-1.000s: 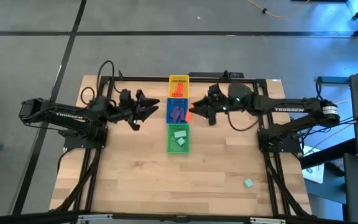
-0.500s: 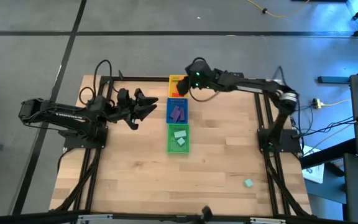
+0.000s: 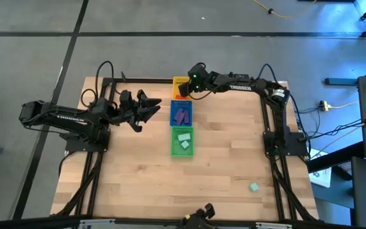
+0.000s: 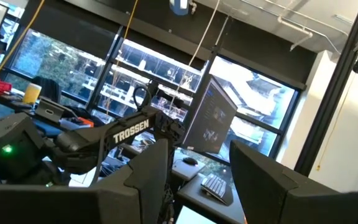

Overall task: Sort & place blocks by color
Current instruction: Put the orange game piece into the yellow basket, then put the light blue block into the green basket

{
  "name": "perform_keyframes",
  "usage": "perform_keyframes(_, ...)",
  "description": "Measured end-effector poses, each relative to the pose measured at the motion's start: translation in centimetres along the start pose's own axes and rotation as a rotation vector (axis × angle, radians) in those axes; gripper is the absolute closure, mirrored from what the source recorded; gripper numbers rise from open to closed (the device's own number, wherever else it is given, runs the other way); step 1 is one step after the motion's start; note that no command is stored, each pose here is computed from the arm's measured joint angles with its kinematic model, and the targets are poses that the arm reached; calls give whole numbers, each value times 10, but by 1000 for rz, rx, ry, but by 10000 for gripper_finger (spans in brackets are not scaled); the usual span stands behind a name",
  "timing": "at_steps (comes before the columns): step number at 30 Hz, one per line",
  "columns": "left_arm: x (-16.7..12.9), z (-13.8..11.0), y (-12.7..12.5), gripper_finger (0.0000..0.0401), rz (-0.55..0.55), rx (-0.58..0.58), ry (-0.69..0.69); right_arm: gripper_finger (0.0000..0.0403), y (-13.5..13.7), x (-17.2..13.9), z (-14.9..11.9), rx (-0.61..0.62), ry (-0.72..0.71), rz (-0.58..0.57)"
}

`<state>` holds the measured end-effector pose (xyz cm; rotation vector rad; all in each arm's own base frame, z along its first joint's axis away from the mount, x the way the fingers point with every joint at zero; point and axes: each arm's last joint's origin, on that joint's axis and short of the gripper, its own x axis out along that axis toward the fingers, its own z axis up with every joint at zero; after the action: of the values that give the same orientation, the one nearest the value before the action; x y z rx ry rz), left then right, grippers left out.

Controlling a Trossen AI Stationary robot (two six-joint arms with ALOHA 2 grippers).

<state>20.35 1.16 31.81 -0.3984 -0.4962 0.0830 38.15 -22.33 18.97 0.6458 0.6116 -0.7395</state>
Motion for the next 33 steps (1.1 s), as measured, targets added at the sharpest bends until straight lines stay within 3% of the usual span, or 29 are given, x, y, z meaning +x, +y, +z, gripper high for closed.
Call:
perform_keyframes(13,0,0,0,235,0,1,0,212,0,-7,5,-12,-20,7)
perform_keyframes(21,0,0,0,235,0,0,0,211,1,-57,35,-129,-127,40)
perform_keyframes(24,0,0,0,235,-1,1,1,211,8,-88,41,-203,-123,133)
perform_keyframes(29,0,0,0,235,-2,1,2,210,36,-147,28,-345,-54,270)
perform_keyframes(33,0,-2,1,235,4,4,24,210,61,-198,8,-416,-88,377)
